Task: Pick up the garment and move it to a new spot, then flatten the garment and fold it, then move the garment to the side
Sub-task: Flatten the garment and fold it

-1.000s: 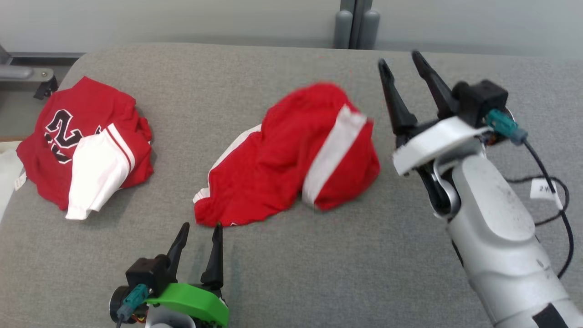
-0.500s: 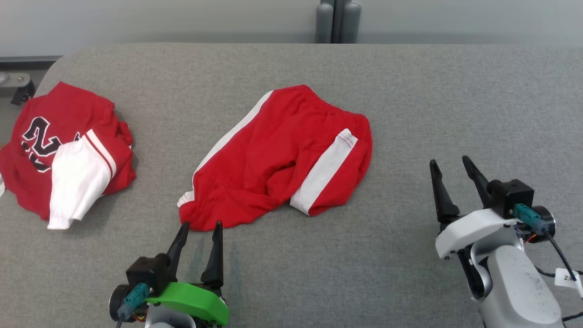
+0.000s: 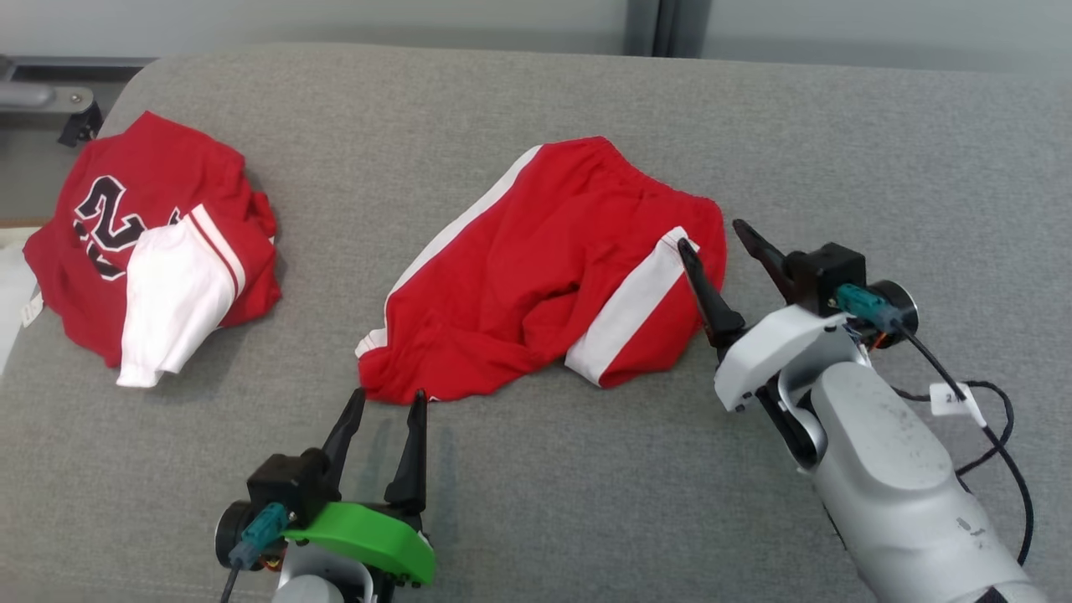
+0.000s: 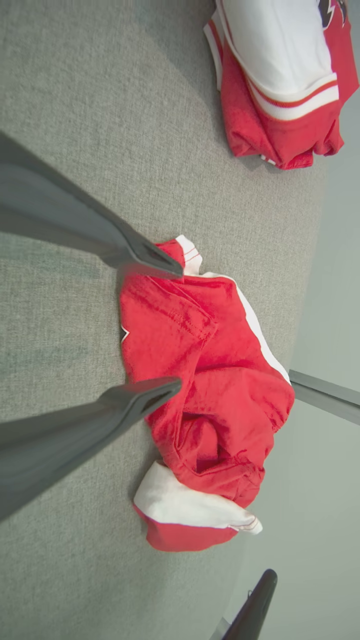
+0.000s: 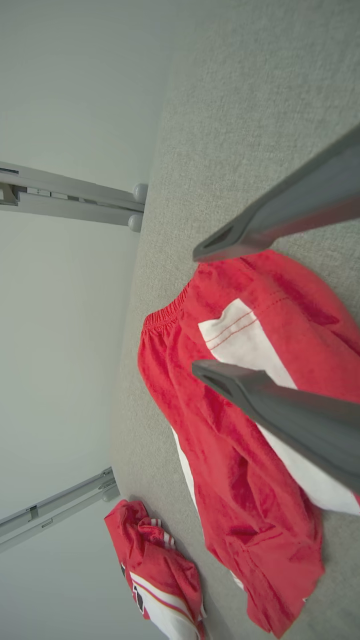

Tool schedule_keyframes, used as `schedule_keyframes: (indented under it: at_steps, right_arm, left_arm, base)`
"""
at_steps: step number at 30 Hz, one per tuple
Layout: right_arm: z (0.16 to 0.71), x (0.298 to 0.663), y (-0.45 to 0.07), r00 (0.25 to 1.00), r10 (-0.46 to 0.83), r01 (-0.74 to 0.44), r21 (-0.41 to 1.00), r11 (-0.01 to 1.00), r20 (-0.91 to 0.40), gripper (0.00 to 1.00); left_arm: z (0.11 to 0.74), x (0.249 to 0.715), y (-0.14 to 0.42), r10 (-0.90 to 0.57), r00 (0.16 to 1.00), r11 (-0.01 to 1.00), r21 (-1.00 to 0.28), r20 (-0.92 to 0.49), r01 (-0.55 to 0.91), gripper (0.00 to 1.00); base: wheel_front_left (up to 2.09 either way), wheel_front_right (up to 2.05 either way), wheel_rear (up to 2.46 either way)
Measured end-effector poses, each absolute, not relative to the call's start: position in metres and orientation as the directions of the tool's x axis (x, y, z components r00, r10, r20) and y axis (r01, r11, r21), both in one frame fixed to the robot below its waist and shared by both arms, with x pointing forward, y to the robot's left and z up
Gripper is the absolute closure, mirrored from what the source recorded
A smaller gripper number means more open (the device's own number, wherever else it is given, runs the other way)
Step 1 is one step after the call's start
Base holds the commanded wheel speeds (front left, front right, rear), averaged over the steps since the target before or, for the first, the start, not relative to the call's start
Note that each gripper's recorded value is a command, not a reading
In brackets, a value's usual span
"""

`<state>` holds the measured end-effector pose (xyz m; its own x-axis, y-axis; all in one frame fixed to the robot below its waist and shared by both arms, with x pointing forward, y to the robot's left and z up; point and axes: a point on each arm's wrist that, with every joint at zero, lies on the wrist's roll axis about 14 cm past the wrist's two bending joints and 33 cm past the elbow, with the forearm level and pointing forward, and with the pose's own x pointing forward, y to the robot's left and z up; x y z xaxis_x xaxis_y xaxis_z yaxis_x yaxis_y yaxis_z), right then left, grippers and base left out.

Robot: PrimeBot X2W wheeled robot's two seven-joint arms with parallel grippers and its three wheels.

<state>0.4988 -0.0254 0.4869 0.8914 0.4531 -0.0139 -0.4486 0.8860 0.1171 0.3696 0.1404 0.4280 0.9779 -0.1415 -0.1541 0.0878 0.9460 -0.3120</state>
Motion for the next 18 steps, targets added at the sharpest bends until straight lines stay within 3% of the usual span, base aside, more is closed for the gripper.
schedule_keyframes:
  at_steps: [7, 8, 9, 11, 12, 18]
  right_arm:
    - [0.462, 0.51, -0.002, 0.857, 0.504, -0.493, 0.114, 0.862, -0.108, 0.0]
    - [0.457, 0.51, 0.0, 0.853, 0.508, -0.496, 0.116, 0.861, -0.122, 0.18]
    - [0.451, 0.509, 0.001, 0.85, 0.509, -0.496, 0.122, 0.86, -0.138, 0.52]
    - [0.444, 0.508, 0.002, 0.844, 0.512, -0.497, 0.127, 0.858, -0.159, 0.91]
    - [0.442, 0.508, 0.002, 0.843, 0.513, -0.497, 0.129, 0.858, -0.164, 1.0]
    - [0.454, 0.514, 0.005, 0.847, 0.516, -0.5, 0.136, 0.855, -0.128, 1.0]
  left_arm:
    - [0.422, 0.366, 0.152, -0.105, 0.979, 0.949, -0.313, -0.176, 0.045, 0.0]
    - [0.421, 0.365, 0.153, -0.101, 0.979, 0.949, -0.314, -0.18, 0.04, 0.0]
    - [0.42, 0.365, 0.154, -0.097, 0.978, 0.949, -0.313, -0.183, 0.036, 0.0]
    - [0.419, 0.365, 0.156, -0.093, 0.978, 0.949, -0.312, -0.187, 0.03, 0.0]
    - [0.418, 0.365, 0.156, -0.092, 0.978, 0.95, -0.312, -0.189, 0.029, 0.0]
    - [0.42, 0.37, 0.154, -0.099, 0.978, 0.95, -0.311, -0.182, 0.039, 0.0]
  base:
    - [0.0, 0.0, 0.0]
    - [0.0, 0.0, 0.0]
    - [0.0, 0.0, 0.0]
    - [0.0, 0.0, 0.0]
    - [0.0, 0.0, 0.0]
    - [0.0, 0.0, 0.0]
